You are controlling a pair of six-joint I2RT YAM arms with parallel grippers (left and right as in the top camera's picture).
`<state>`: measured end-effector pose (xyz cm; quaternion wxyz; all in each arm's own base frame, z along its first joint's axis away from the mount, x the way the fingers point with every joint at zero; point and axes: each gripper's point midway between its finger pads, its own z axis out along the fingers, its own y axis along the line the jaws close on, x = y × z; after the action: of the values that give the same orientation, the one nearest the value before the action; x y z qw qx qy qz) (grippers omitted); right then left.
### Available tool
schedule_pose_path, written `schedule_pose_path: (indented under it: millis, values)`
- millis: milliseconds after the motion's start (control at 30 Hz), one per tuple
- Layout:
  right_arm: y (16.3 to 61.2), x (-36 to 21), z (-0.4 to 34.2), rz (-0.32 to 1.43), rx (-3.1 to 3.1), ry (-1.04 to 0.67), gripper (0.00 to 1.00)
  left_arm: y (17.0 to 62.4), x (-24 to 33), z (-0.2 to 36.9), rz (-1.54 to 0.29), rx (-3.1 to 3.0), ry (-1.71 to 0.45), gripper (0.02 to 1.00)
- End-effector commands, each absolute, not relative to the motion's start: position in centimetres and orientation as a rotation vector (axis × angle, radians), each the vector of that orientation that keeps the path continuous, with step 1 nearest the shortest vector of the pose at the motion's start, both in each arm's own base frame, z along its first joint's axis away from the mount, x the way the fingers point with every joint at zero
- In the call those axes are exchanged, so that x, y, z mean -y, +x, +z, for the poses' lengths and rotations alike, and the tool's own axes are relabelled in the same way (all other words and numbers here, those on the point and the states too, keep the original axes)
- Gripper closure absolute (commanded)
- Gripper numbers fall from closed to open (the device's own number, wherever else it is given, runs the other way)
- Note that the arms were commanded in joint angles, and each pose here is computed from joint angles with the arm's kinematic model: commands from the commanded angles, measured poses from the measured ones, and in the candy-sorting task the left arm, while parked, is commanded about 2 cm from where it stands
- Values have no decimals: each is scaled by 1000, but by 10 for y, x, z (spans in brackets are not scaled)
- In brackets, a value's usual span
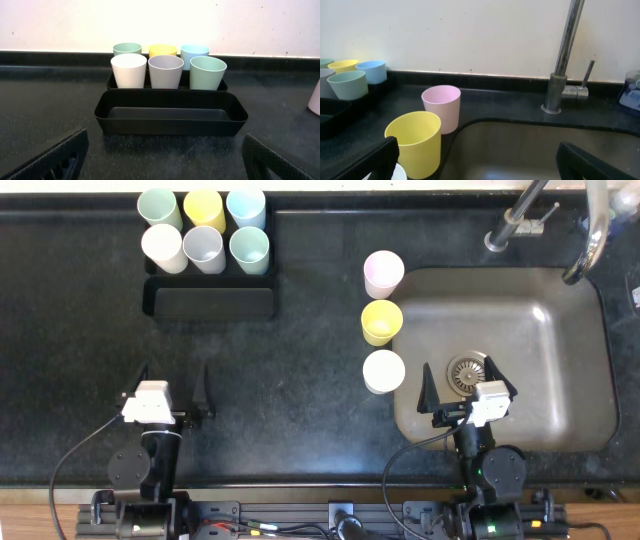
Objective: Store Cups
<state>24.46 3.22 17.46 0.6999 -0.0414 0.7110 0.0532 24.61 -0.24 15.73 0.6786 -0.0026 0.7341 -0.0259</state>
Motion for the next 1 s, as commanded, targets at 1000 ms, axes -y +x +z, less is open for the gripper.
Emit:
schedule_pose_path:
  millis: [1000]
  values:
    - [245,-31,172,117,-1582,-84,3,266,10,202,-95,-1554,12,20]
